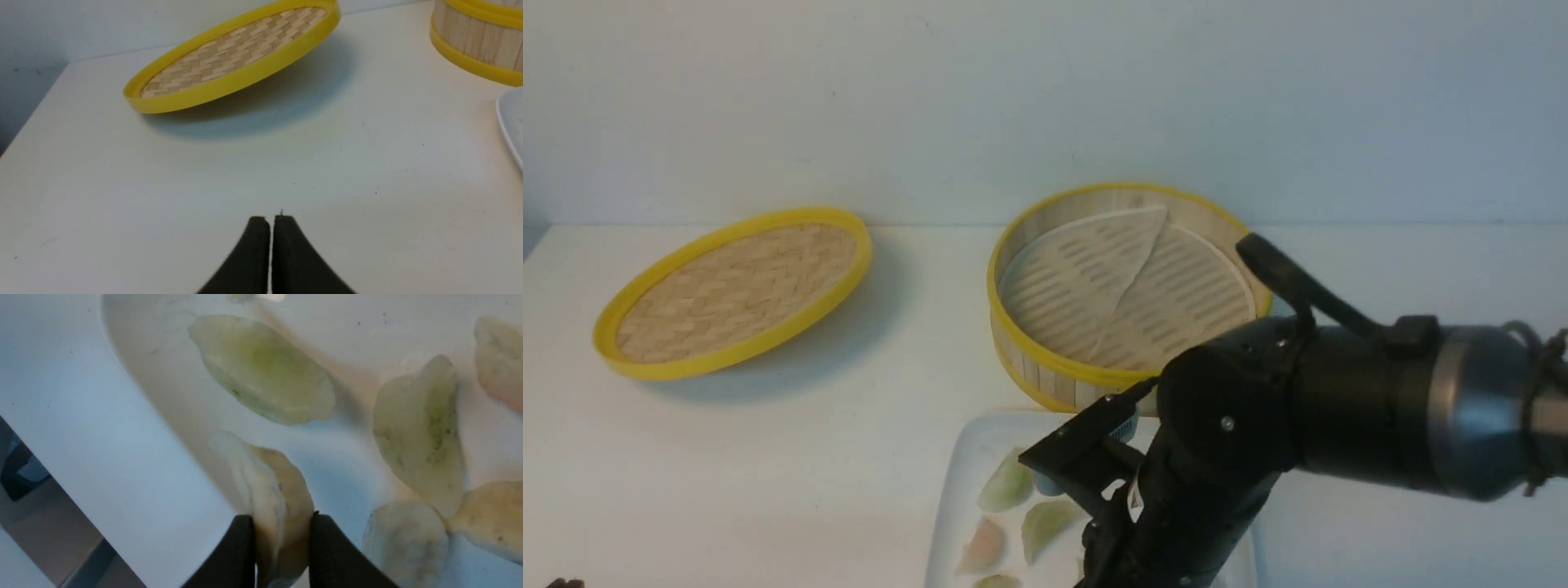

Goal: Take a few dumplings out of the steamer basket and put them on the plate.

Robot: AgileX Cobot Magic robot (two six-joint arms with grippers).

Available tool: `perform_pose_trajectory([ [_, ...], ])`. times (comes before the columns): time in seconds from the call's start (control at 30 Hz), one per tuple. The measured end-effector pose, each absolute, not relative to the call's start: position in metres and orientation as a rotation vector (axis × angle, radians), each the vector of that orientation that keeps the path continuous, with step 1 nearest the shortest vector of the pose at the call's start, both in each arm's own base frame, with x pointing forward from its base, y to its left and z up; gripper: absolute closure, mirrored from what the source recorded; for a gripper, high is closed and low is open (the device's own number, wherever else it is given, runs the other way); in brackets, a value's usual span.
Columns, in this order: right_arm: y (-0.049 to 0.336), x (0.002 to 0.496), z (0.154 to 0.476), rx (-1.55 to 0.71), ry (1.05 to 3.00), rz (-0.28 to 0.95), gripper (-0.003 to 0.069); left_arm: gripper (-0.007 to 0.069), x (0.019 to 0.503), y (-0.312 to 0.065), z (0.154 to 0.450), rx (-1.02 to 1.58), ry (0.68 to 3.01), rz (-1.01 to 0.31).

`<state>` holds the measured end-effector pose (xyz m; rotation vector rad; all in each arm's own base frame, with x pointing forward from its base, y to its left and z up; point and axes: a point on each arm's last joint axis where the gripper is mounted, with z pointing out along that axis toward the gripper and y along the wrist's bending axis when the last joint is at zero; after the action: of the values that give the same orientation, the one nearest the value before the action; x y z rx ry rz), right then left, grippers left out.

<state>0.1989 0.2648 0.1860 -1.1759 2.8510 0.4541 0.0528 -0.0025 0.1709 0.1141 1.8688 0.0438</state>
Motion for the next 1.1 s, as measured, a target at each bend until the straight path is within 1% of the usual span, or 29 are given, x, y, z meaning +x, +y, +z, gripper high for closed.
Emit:
perform_pose_trajectory([
  [0.13, 0.266, 0.199, 0.173, -1.189, 2.901, 0.429, 0.0509, 0.0631, 0.053, -0.002, 0.171, 0.114, 1.869, 0.044],
  [0.23, 0.267, 0.200, 0.170, -1.182, 2.908, 0.427, 0.0507, 0.0631, 0.053, -0.002, 0.171, 0.114, 1.869, 0.044],
  [0.33, 0.267, 0.201, 0.170, -1.178, 2.902, 0.429, 0.0478, 0.0631, 0.053, -0.002, 0.171, 0.114, 1.869, 0.044],
  [0.43, 0.267, 0.201, 0.170, -1.182, 2.894, 0.421, 0.0418, 0.0631, 0.053, -0.002, 0.171, 0.114, 1.869, 0.044],
  [0.5, 0.267, 0.202, 0.170, -1.179, 2.892, 0.409, 0.0337, 0.0631, 0.053, -0.002, 0.171, 0.114, 1.869, 0.044],
  [0.53, 0.267, 0.203, 0.171, -1.180, 2.886, 0.399, 0.0285, 0.0631, 0.053, -0.002, 0.171, 0.114, 1.869, 0.044],
  [0.63, 0.270, 0.209, 0.179, -1.189, 2.854, 0.368, 0.0202, 0.0631, 0.053, -0.002, 0.171, 0.114, 1.869, 0.044],
  [0.73, 0.272, 0.214, 0.188, -1.175, 2.847, 0.340, 0.0195, 0.0631, 0.053, -0.002, 0.171, 0.114, 1.869, 0.044],
  [0.83, 0.275, 0.221, 0.207, -1.153, 2.814, 0.301, 0.0234, 0.0631, 0.053, -0.002, 0.171, 0.114, 1.869, 0.044],
  [0.9, 0.271, 0.224, 0.235, -1.121, 2.752, 0.259, 0.0321, 0.0631, 0.053, -0.002, 0.171, 0.114, 1.869, 0.044],
  [0.97, 0.266, 0.223, 0.251, -1.101, 2.711, 0.234, 0.0377, 0.0631, 0.053, -0.002, 0.171, 0.114, 1.869, 0.044],
  [1.03, 0.256, 0.220, 0.273, -1.064, 2.659, 0.216, 0.0454, 0.0631, 0.053, -0.002, 0.171, 0.114, 1.869, 0.044],
  [1.07, 0.250, 0.217, 0.285, -1.037, 2.631, 0.209, 0.0505, 0.0631, 0.053, -0.002, 0.171, 0.114, 1.869, 0.044],
  [1.1, 0.243, 0.214, 0.298, -1.014, 2.599, 0.203, 0.0538, 0.0631, 0.053, -0.002, 0.171, 0.114, 1.869, 0.044],
])
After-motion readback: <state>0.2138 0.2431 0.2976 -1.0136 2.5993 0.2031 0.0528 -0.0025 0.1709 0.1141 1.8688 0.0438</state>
